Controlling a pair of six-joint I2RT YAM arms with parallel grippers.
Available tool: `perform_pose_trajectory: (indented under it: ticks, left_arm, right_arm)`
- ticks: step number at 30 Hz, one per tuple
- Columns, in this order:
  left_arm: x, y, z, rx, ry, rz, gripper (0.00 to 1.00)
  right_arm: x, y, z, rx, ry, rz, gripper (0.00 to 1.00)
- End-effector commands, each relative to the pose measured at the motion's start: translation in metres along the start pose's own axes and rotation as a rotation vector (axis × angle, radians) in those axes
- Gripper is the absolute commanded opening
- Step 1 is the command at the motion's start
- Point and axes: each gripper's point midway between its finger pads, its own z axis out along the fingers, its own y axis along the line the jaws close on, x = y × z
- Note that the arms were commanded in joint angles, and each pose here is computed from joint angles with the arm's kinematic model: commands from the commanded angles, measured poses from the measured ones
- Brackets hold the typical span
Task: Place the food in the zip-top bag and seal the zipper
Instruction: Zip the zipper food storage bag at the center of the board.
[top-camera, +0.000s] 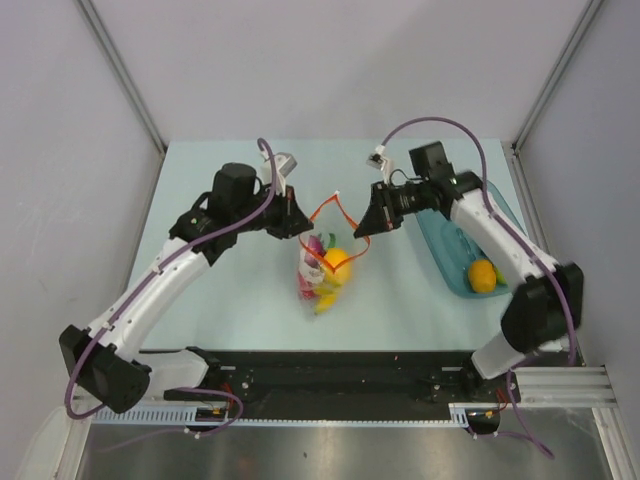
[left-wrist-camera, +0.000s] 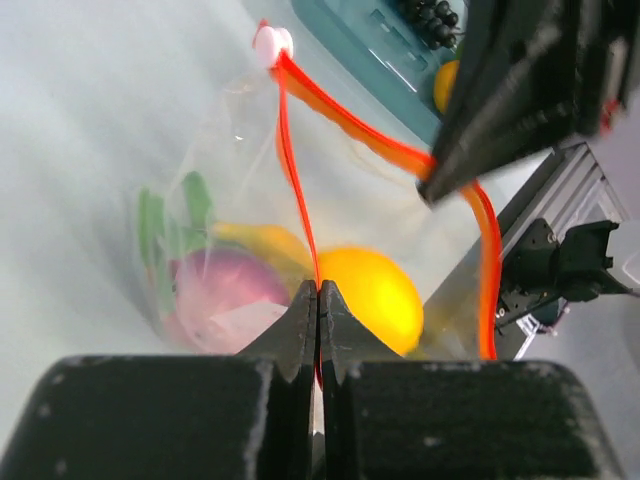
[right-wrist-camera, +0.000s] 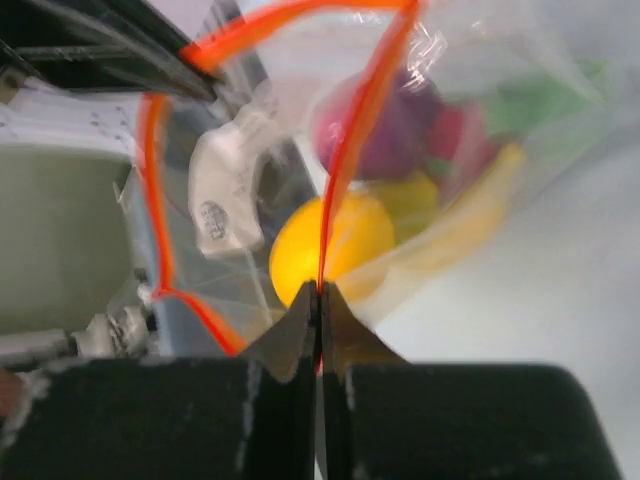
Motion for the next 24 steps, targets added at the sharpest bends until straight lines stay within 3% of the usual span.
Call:
perform_pose_trajectory:
  ticks: [1,3,6,13,18,24]
  left_arm:
    - [-0.025,-0.035,-0.006,0.090,0.033,0.162,0.00]
    - [-0.017,-0.038,0.002,0.107,0.084,0.178,0.02]
    - [0.000,-0.044,0.007,0.171,0.141,0.148,0.08]
    - [0.014,-0.069,0.010,0.299,0.136,0.155,0.15]
    - [0.037,-0.067,0.017,0.304,0.195,0.134,0.21]
    - [0.018,-0.046,0.015,0.202,0.038,0.206,0.38]
  right_arm:
    - [-0.012,0.118,-0.025,-0.226,-0.261,-0.017,0.00]
    - [0.011,0.127,-0.007,-0.220,-0.233,-0.037,0.00]
    - [0.011,0.108,0.009,-0.132,-0.248,0.016,0.00]
    - [-0.007,0.084,0.013,0.006,-0.408,0.119,0.00]
    - [0.006,0.079,0.017,0.024,-0.393,0.120,0.00]
    - [0.023,0.094,-0.004,0.027,-0.418,-0.009,0.00]
